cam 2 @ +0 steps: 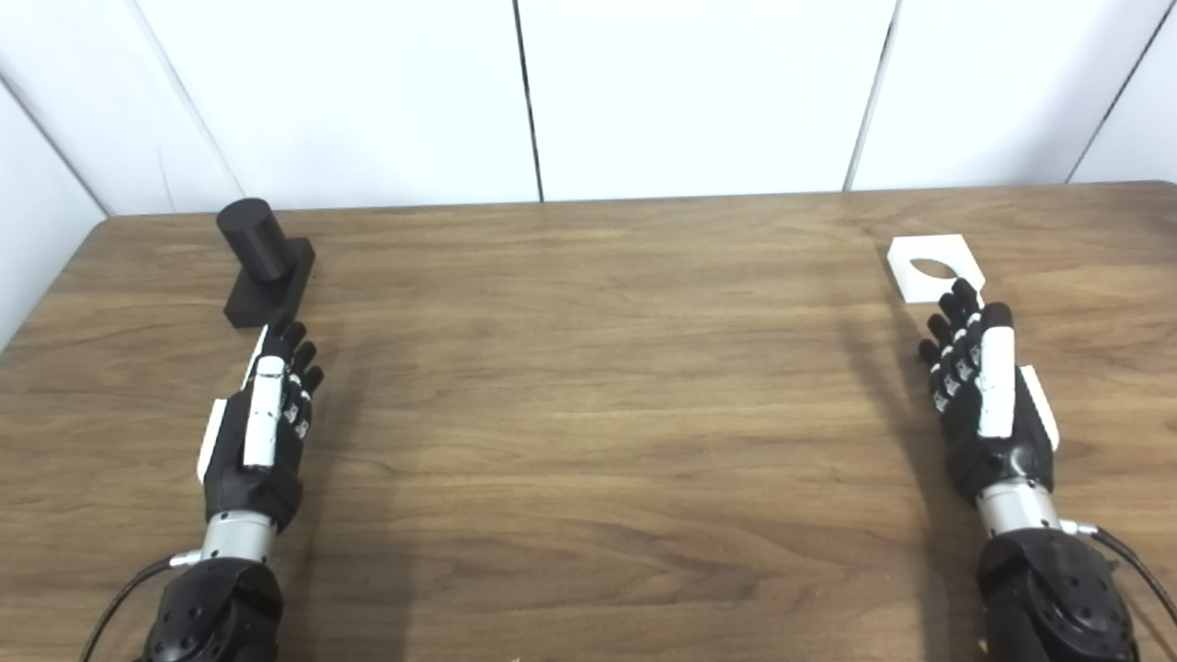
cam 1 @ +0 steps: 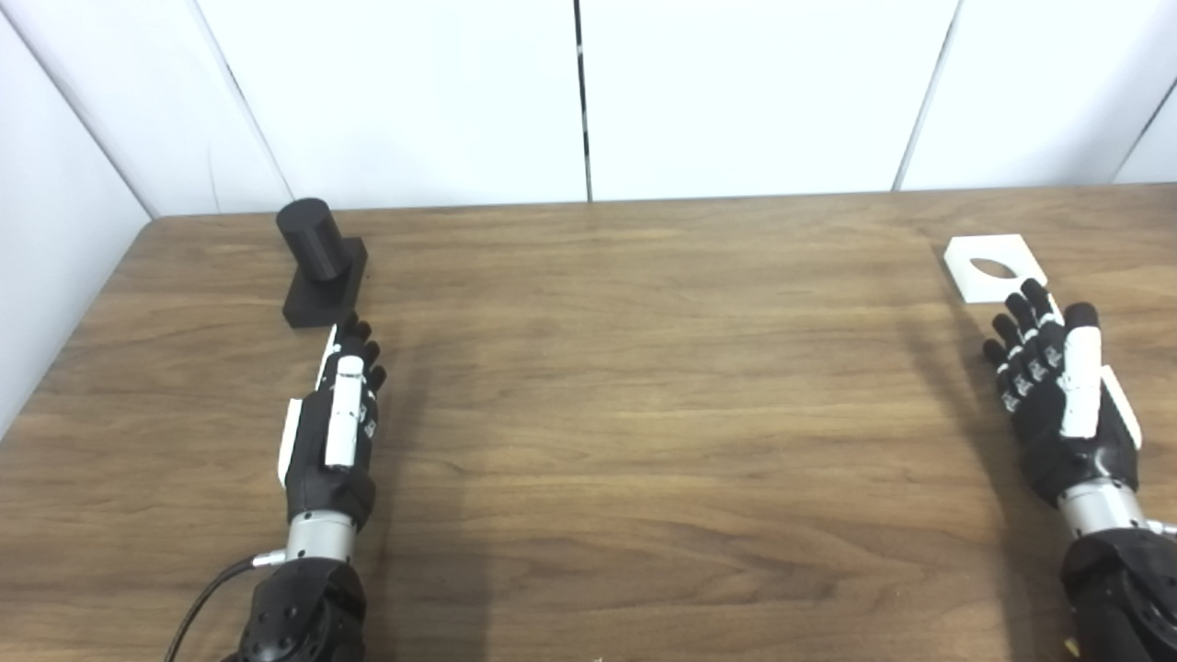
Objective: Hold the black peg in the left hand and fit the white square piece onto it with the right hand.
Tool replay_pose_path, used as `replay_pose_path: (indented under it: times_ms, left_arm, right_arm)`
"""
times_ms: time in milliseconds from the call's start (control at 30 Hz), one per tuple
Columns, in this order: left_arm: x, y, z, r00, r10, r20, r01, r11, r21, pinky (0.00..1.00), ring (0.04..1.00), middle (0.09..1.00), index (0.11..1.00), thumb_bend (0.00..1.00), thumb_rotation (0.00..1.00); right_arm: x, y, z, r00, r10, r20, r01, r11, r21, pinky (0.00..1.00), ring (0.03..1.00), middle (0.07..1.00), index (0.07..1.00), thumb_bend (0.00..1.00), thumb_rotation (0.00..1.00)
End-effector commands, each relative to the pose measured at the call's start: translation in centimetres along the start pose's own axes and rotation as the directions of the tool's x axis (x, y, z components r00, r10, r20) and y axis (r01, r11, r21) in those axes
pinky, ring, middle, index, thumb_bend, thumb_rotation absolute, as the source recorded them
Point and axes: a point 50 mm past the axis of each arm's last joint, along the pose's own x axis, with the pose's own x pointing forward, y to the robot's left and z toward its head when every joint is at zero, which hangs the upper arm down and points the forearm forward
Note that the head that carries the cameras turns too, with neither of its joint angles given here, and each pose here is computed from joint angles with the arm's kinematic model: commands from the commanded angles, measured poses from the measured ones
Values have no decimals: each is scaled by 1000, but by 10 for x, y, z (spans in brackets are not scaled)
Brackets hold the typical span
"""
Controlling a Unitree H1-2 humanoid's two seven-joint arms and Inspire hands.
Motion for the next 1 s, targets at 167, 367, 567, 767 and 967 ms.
replay_pose_path:
  times_ms: [167, 367, 567, 767, 967]
  left_arm:
    - [6, -5, 17, 997, -18, 78, 19, 1000, -3, 1000, 1000, 994, 1000, 468, 807]
    - [6, -5, 18, 998, -19, 66, 20, 1000, -12, 1000, 1000, 999, 1000, 515, 767]
    - [8, -6, 22, 997, -26, 73, 24, 999, 33, 1000, 1000, 999, 1000, 510, 705]
    - [17, -2, 36, 992, 16, 126, -59, 936, 347, 1000, 989, 994, 1000, 660, 314]
    - [36, -3, 62, 977, 120, 179, -206, 758, 619, 993, 1000, 1000, 1000, 825, 305]
  right_arm:
    - [10, 3, 22, 996, 14, 83, -13, 1000, -10, 1000, 1000, 1000, 1000, 548, 1000]
    - [10, 5, 22, 996, 13, 83, -13, 1000, 1, 1000, 1000, 1000, 1000, 554, 1000]
    - [11, 4, 22, 996, 21, 82, -22, 1000, 9, 1000, 1000, 1000, 1000, 548, 1000]
    - [15, 1, 22, 996, 23, 81, -23, 1000, 4, 1000, 1000, 1000, 1000, 517, 926]
    - [18, 0, 20, 996, 45, 73, -46, 999, 5, 1000, 1000, 1000, 1000, 603, 714]
